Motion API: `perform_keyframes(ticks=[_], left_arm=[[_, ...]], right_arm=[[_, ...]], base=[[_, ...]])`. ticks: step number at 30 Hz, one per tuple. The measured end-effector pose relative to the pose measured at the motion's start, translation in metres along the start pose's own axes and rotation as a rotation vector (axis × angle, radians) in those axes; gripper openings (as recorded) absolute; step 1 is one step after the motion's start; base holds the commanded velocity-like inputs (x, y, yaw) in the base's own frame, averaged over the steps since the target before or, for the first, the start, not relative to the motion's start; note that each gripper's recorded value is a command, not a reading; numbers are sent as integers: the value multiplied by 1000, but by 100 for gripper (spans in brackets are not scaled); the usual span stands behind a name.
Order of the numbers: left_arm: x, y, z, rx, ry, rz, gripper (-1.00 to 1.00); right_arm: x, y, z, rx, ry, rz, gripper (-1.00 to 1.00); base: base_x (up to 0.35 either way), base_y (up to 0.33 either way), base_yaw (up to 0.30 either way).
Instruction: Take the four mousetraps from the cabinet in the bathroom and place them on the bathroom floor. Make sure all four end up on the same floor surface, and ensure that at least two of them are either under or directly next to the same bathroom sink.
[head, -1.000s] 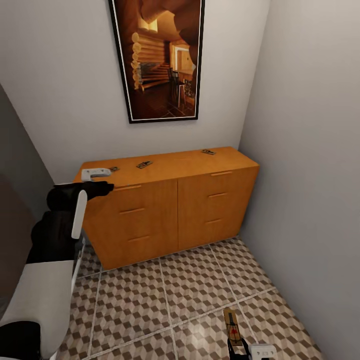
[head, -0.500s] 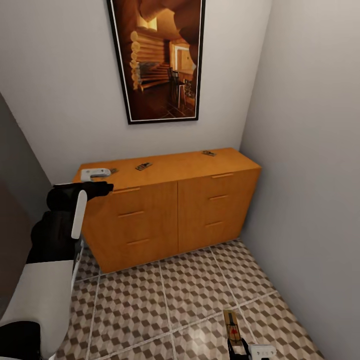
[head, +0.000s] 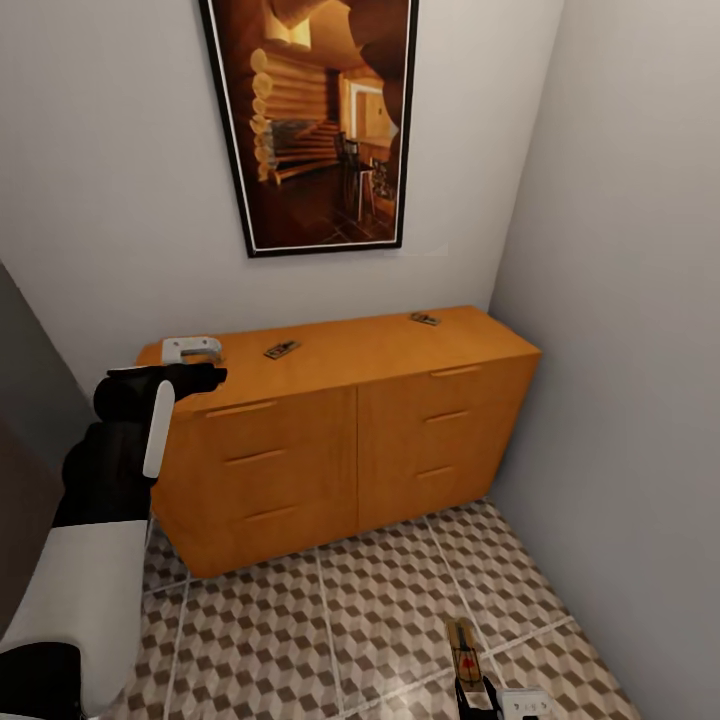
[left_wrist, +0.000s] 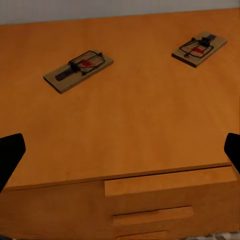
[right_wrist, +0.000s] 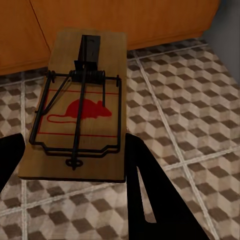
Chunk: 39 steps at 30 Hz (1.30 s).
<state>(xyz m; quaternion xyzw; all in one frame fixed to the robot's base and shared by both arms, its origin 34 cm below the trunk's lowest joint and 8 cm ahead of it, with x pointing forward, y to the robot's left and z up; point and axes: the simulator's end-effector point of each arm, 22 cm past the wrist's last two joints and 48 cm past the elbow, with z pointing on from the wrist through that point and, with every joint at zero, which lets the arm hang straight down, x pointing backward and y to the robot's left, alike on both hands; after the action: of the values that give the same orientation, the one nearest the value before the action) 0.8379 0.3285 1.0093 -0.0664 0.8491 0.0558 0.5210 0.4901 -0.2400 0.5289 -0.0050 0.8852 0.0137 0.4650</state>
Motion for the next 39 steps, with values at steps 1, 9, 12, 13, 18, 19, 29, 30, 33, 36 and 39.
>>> perform_keyframes(ticks=[1,9,12,13,18,19,29,30,33,36,39], left_arm=[[0,0,0,0,0,0,100],[0,0,0,-1,0,-1,100],[2,0,1,-1,5,0,100],[2,0,2,-1,6,0,100],[4,0,3,0,10,0,100],[4,0,3,0,11,0,100],[5,1,4,-1,12,1,100],[5,1,4,-1,12,1,100],[5,1,4,-1,12,1,100],[5,0,4,0,12,1,100],[5,0,4,0,11,2,100]], right_arm=[[0,0,0,0,0,0,-100],[0,1,0,-1,0,0,-100],[0,1,0,-1,0,1,-100],[0,1,0,-1,0,1,-100],[0,2,0,-2,-1,2,-100],[0,2,0,-2,-1,2,-100],[0,2,0,-3,1,1,-100],[0,2,0,-3,1,2,-100],[0,2,0,-3,0,1,-100],[0,2,0,-3,-1,1,-100],[0,2,0,-3,-1,1,-100]], base=[[235,139,0],[225,155,0],[219,160,0],[214,160,0],[183,134,0],[137,75,0],[53,18,0],[4,1,0],[1,0,0],[0,0,0],[0,0,0]])
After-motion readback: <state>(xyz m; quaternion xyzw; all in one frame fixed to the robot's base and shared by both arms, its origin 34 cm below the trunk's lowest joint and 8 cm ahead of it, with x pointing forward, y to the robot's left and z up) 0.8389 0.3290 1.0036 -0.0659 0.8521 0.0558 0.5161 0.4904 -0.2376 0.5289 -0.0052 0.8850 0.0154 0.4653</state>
